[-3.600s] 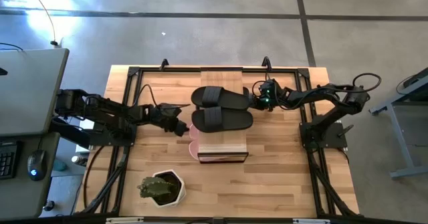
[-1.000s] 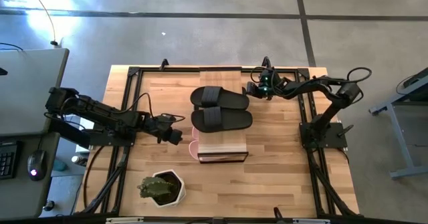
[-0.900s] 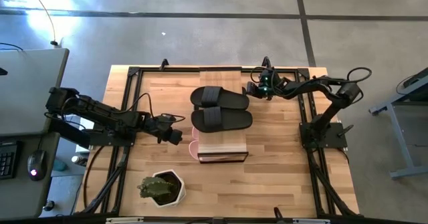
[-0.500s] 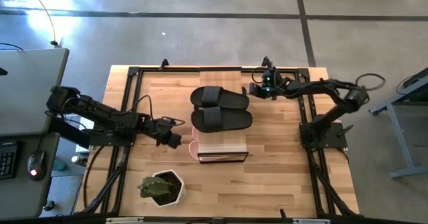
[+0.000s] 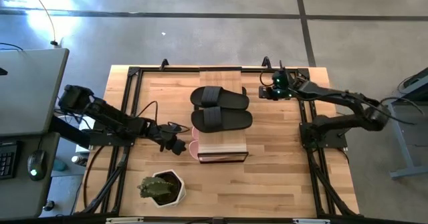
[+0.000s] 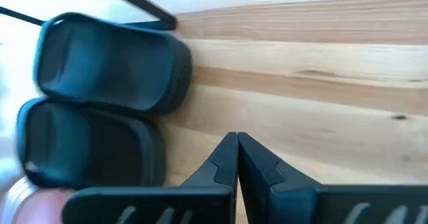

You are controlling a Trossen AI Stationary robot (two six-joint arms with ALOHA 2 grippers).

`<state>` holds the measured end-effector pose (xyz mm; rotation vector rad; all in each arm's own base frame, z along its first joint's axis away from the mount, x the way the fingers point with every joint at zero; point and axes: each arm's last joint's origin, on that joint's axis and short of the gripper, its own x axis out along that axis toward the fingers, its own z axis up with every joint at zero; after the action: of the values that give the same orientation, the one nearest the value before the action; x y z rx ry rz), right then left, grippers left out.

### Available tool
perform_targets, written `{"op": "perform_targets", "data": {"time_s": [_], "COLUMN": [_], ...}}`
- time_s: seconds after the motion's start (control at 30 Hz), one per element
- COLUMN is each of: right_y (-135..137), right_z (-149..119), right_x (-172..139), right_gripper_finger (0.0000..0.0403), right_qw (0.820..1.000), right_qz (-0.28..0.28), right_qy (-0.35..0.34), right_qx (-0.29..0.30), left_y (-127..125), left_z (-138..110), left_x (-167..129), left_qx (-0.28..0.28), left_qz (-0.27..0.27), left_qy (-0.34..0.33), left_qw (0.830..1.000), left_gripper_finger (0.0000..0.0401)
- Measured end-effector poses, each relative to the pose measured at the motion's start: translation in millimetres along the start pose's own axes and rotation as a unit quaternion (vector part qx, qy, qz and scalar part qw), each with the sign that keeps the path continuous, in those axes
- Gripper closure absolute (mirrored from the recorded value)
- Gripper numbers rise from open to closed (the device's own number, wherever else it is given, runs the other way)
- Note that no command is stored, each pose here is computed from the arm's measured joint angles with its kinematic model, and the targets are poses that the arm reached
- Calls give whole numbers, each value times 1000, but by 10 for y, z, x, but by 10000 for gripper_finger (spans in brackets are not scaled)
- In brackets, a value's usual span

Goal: Pick and place slides into the shelf
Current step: Adjust the slippers under the shelf

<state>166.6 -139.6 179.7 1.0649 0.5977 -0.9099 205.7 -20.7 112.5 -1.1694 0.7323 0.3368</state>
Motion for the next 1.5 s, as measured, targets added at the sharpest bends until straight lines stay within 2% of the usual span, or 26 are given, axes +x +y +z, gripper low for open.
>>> {"op": "perform_targets", "data": {"time_s": [0.37, 1.3, 1.5], "right_y": [76, 149, 150], "right_z": [-142, -162, -161], "right_x": [-349, -363, -362], "right_gripper_finger": [403, 403, 403], "right_qw": [999, 998, 997], "right_qz": [8, 25, 26], "right_qy": [-31, -47, -48], "right_qx": [-22, -43, -50], "left_y": [-4, -3, -53], "left_z": [12, 24, 50], "left_x": [105, 140, 134], "left_qx": [0, -8, 22], "left_qz": [-18, -20, -42], "left_qy": [-13, -33, -58], "left_qw": [1000, 999, 997], "left_gripper_finger": [401, 401, 401]}}
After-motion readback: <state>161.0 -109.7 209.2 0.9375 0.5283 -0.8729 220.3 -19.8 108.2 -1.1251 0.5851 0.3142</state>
